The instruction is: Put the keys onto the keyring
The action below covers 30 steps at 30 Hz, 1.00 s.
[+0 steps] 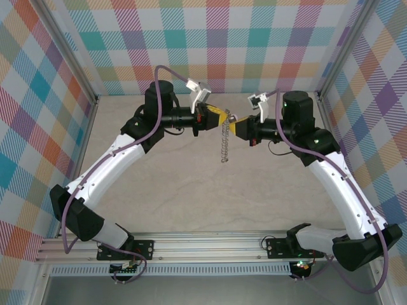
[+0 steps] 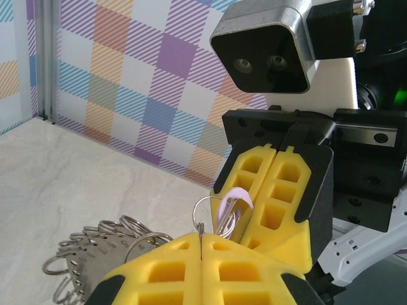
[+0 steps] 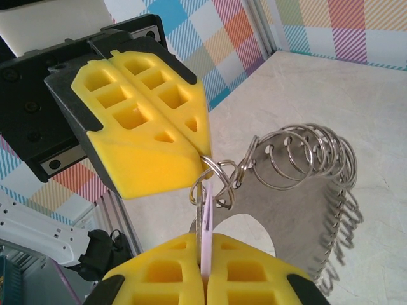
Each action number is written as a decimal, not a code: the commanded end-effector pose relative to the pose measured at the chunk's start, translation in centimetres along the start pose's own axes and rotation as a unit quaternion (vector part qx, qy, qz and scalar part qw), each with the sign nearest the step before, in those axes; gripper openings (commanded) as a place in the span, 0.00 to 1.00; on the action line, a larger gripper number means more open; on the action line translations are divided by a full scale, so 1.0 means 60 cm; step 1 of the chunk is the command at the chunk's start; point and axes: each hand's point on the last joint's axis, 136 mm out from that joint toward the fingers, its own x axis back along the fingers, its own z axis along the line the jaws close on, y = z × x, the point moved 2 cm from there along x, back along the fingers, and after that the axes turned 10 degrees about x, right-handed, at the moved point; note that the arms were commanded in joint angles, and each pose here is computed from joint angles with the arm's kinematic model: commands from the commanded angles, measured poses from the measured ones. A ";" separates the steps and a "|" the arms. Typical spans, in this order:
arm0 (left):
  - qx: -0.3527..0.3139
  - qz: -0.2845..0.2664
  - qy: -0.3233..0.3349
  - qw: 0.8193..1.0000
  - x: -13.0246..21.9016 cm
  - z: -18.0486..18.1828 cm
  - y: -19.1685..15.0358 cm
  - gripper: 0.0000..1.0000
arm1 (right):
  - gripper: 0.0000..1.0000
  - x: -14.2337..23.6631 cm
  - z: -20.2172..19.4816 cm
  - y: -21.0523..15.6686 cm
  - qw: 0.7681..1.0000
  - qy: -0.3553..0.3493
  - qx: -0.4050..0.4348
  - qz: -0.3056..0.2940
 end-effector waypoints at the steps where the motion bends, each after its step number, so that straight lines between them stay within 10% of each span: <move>1: -0.039 -0.029 -0.011 0.999 0.020 -0.038 0.036 0.00 | 0.00 -0.001 0.004 -0.005 1.000 0.012 0.007 -0.002; 30: -0.027 -0.030 -0.024 0.999 0.013 -0.038 0.036 0.00 | 0.00 0.008 0.007 0.018 1.000 0.005 0.028 -0.010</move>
